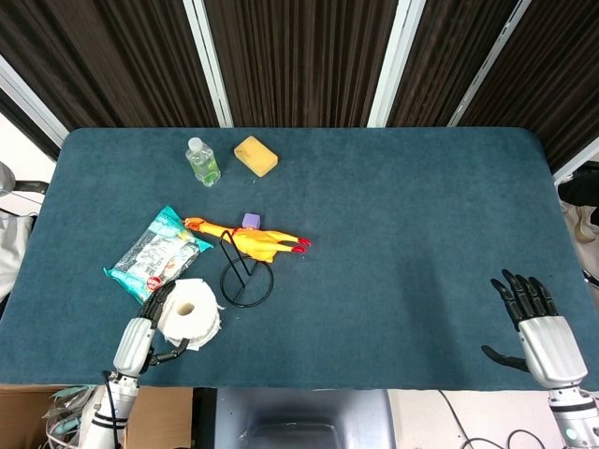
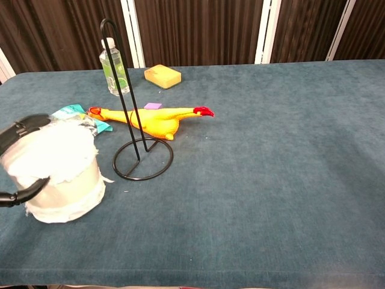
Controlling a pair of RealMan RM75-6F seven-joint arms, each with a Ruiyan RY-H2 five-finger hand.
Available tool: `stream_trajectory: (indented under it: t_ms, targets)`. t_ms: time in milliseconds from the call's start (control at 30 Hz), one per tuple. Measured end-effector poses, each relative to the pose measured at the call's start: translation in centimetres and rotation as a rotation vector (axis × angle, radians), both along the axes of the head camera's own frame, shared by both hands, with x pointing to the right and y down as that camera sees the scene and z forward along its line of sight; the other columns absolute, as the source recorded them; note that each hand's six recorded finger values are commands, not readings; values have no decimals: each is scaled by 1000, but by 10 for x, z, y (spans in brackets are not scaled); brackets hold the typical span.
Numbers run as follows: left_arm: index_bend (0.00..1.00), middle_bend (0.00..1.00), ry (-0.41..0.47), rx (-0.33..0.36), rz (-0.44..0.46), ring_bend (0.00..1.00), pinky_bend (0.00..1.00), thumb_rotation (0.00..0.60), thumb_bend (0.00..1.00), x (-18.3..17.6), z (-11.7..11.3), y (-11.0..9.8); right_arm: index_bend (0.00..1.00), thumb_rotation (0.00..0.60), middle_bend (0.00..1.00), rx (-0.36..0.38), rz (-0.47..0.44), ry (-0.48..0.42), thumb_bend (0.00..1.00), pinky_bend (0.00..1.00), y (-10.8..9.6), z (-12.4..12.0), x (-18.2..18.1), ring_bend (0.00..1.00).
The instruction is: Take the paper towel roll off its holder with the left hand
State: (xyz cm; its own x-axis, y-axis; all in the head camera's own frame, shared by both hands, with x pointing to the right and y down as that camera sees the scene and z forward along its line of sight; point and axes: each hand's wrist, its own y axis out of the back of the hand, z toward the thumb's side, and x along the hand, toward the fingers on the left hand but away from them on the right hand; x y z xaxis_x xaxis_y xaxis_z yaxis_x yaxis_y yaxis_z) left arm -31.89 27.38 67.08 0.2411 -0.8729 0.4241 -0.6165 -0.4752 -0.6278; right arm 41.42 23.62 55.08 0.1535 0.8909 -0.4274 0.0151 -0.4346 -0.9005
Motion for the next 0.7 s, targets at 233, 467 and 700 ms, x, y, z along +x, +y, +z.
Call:
stream_trajectory:
  t_ms: [233,467,700]
  targets:
    - [0,0,-80,59,50,0,53,600,356,-8,-19,-1,0,600,0,-2,-13,-3,37,0,2,1,-2,0]
    - [0,0,-296,192,108,0,46,600,352,-46,-62,0,0,600,0,-3,-3,2,37,0,3,-1,0,0]
    - [0,0,-524,158,185,0,26,600,360,-81,-115,8,0,600,0,0,-9,9,37,0,5,-1,-2,0]
